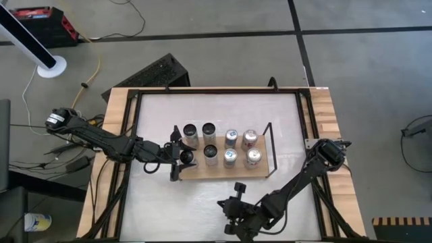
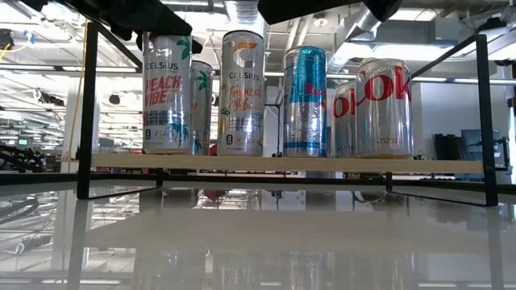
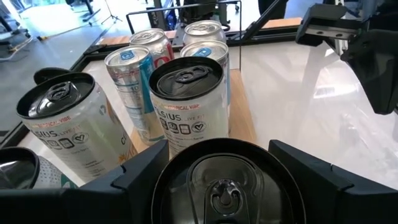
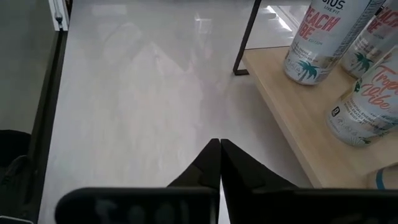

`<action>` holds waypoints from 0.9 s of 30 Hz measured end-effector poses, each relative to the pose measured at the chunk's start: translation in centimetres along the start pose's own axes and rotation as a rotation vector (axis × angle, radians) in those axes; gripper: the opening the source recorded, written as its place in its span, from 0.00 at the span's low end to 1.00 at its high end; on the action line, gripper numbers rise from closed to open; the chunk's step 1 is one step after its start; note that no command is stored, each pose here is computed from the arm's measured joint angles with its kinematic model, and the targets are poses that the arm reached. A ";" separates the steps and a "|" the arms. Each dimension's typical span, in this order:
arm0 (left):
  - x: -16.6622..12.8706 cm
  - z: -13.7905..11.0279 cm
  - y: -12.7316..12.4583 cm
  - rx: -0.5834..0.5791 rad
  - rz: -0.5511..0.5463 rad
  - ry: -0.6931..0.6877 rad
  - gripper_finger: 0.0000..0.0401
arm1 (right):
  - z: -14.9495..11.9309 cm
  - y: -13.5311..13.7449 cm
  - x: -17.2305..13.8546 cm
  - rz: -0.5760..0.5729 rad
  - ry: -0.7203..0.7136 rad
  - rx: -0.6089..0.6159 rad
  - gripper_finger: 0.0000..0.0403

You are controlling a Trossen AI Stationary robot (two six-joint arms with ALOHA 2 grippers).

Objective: Place canned beverage on shelf
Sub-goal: Put the white pink soda can on the shelf aligned with the other white pink soda can, then return to Home Position

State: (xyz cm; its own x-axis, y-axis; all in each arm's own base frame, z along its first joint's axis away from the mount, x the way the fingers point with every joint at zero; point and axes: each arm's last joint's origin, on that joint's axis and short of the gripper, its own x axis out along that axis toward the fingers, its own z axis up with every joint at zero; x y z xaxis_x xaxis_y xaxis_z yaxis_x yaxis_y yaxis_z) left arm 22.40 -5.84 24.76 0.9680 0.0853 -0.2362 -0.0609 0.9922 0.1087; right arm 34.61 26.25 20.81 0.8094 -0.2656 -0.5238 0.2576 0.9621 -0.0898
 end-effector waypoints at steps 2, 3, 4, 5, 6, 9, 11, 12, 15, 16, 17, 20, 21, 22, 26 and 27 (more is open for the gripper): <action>0.0 0.0 0.0 0.002 0.000 0.000 0.63 | 0.0 0.0 0.0 0.000 0.000 0.000 0.07; 0.0 0.0 0.0 0.003 0.000 0.000 0.63 | 0.0 0.0 0.0 0.000 0.000 0.000 0.07; 0.0 0.0 0.0 0.003 0.000 0.000 0.63 | 0.0 0.0 0.0 0.000 0.000 0.000 0.06; 0.0 0.0 0.0 0.007 0.000 0.000 0.63 | 0.0 0.0 0.0 0.000 0.000 -0.001 0.06; 0.0 0.0 0.0 0.012 0.000 0.000 0.63 | 0.0 0.0 0.0 0.000 0.000 -0.001 0.06; 0.0 0.0 0.0 0.018 -0.001 0.000 0.63 | 0.0 0.0 0.0 0.000 0.000 -0.001 0.07; 0.0 0.0 0.1 0.017 -0.002 0.000 0.63 | 0.0 0.0 0.0 0.000 0.000 -0.001 0.08; 0.0 0.0 0.1 0.016 -0.002 0.000 0.64 | 0.0 0.0 0.0 0.000 0.000 -0.001 0.08; 0.1 0.3 0.3 0.009 -0.005 -0.015 0.67 | 0.0 0.0 0.0 0.000 0.000 -0.001 0.08; 0.1 0.3 0.4 0.006 -0.008 -0.018 0.69 | 0.0 0.0 0.0 0.000 0.000 -0.001 0.08; 0.1 0.3 0.5 0.005 -0.008 -0.016 0.71 | 0.0 0.0 0.0 0.000 0.000 -0.001 0.07; 0.2 0.2 0.6 0.006 -0.009 -0.009 0.76 | 0.0 0.0 0.0 0.000 0.000 -0.001 0.06; 0.2 0.3 0.7 0.007 -0.008 -0.013 0.78 | 0.0 0.0 0.0 0.000 0.001 -0.002 0.06; 0.2 0.3 0.7 0.012 -0.008 -0.019 0.79 | 0.0 0.0 0.0 -0.001 0.002 -0.003 0.06; -0.2 2.0 0.7 0.029 -0.015 -0.070 0.82 | 0.0 0.0 0.0 -0.001 0.002 -0.004 0.07; -0.4 2.6 0.7 0.033 -0.023 -0.089 0.82 | 0.0 0.0 0.0 -0.001 0.002 -0.004 0.08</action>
State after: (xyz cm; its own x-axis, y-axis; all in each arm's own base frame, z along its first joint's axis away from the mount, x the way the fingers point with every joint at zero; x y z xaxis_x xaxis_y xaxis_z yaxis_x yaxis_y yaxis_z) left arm 22.62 -5.46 27.44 0.9869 0.0527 -0.1525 -0.0319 0.9902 0.1359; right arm 34.58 26.25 20.79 0.8077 -0.2668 -0.5257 0.2567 0.9619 -0.0937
